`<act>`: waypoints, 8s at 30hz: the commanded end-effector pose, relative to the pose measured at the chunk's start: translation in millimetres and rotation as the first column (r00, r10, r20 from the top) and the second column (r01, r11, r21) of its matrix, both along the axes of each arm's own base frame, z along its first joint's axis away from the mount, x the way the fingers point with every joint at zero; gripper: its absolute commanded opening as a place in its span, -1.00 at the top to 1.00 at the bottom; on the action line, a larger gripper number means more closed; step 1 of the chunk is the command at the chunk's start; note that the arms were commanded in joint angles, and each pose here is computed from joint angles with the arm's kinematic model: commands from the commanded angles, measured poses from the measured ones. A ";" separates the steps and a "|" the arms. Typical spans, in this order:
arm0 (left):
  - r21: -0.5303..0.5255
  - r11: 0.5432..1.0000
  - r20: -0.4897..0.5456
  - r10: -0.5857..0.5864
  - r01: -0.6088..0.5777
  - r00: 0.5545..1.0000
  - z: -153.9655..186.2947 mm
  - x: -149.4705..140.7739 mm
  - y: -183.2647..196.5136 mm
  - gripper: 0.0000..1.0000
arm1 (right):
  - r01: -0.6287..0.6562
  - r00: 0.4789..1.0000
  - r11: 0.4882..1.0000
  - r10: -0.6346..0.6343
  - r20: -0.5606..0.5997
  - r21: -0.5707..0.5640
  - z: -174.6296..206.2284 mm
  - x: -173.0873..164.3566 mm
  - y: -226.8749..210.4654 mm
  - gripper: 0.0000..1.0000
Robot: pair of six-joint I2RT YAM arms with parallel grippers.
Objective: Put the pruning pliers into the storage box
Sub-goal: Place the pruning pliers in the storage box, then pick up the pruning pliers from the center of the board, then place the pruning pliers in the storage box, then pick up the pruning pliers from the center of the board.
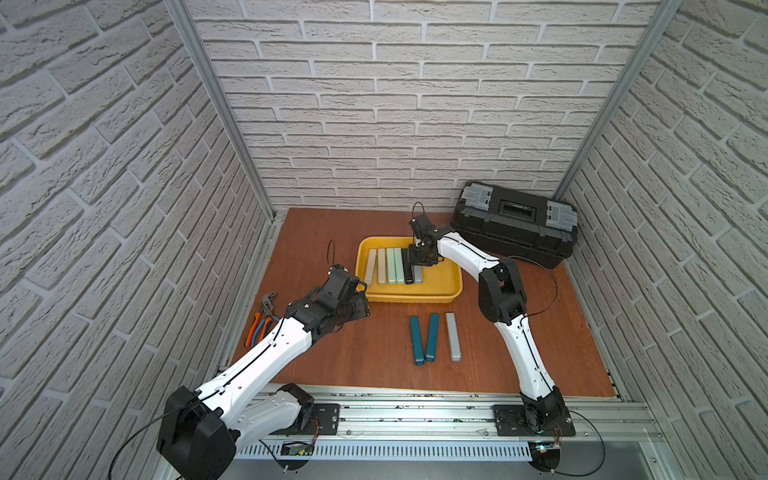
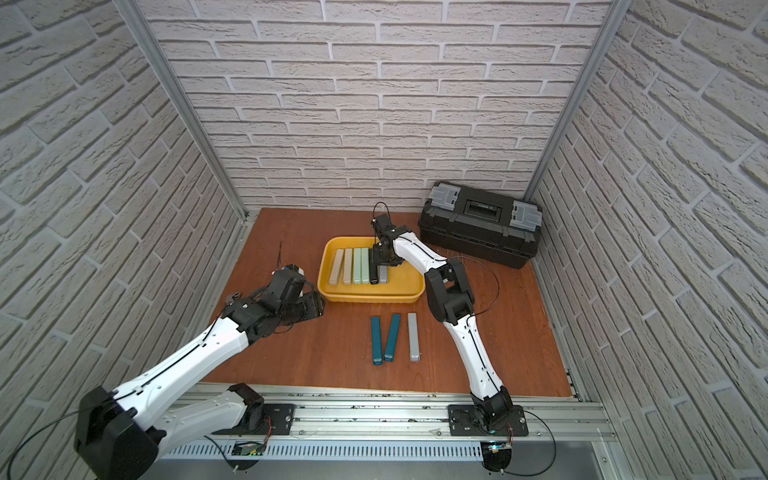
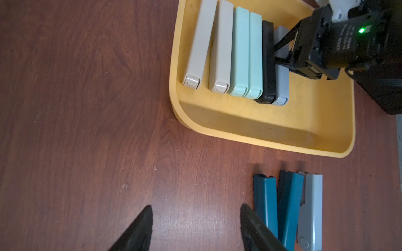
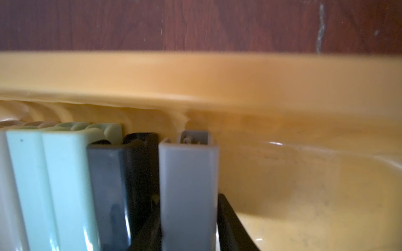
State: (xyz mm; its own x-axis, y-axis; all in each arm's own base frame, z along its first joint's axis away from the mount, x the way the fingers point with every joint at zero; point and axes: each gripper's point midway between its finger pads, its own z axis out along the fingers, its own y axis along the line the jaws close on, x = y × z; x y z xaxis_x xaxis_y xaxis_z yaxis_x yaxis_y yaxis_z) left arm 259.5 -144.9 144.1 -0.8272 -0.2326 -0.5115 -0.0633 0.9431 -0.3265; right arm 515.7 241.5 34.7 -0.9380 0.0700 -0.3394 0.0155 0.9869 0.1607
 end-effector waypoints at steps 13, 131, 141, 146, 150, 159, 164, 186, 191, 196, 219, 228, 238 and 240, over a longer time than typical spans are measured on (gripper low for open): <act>0.002 0.999 0.047 -0.039 0.039 0.998 8.3 28.7 -17.8 -0.29 | -0.060 0.968 0.997 0.071 0.240 -0.052 152.2 -38.6 -27.2 0.21; 0.027 0.999 0.132 -0.047 0.044 0.990 48.3 39.3 -18.6 -0.35 | -0.065 0.998 0.994 0.065 0.005 -0.091 20.8 -35.9 -29.3 0.56; 0.019 0.999 0.141 -0.032 0.029 0.989 51.5 35.6 -14.5 -0.35 | 0.004 1.000 0.997 -0.004 -0.003 -0.073 -0.8 -15.2 -29.5 0.57; 0.022 0.999 0.141 -0.031 0.028 0.989 51.9 36.0 -14.0 -0.35 | 0.057 0.998 0.997 -0.057 0.006 -0.051 -3.5 -9.4 -31.6 0.57; 0.018 0.999 0.140 -0.031 0.029 0.990 51.7 36.6 -15.1 -0.35 | 0.077 0.997 0.997 -0.076 0.009 -0.028 -1.8 -6.7 -31.8 0.55; 0.012 0.999 0.128 -0.039 0.038 0.991 47.7 37.6 -18.9 -0.35 | 0.077 0.996 0.997 -0.076 0.034 -0.020 21.6 -6.7 -34.7 0.33; 0.010 0.999 0.126 -0.046 0.045 0.991 46.7 40.2 -21.9 -0.35 | 0.069 0.995 0.997 -0.067 0.071 -0.027 48.3 -9.1 -39.2 0.18; 0.013 0.997 0.126 -0.074 0.073 0.989 36.3 44.4 -26.8 -0.35 | 0.102 0.965 0.992 -0.080 0.252 -0.079 171.9 -97.2 -95.0 0.08; 0.022 0.997 0.123 -0.075 0.073 0.990 28.6 47.5 -26.8 -0.35 | 0.113 0.957 0.984 -0.071 0.283 -0.135 172.8 -136.9 -111.3 0.08; 0.030 0.999 0.102 -0.045 0.042 0.994 15.1 52.0 -25.3 -0.35 | 0.136 0.956 0.968 -0.072 0.285 -0.210 163.1 -181.6 -129.7 0.08; 0.031 0.999 0.086 -0.032 0.030 0.996 7.0 41.6 -17.8 -0.35 | 0.135 0.991 0.990 -0.134 0.022 -0.027 37.5 -275.1 -55.8 -0.16; 0.012 0.999 0.094 -0.032 0.031 0.995 8.5 42.6 -20.0 -0.35 | 0.104 0.994 0.995 -0.104 -0.019 0.001 24.6 -265.5 -30.3 -0.14; 0.016 1.000 0.093 -0.028 0.026 0.995 7.4 39.4 -14.6 -0.35 | 0.089 0.996 0.995 -0.088 -0.026 0.039 14.8 -257.7 -14.1 -0.16; 0.016 1.000 0.091 -0.026 0.024 0.995 7.8 39.3 -13.3 -0.35 | 0.094 0.995 0.995 -0.092 -0.038 0.038 11.2 -256.6 -11.3 -0.15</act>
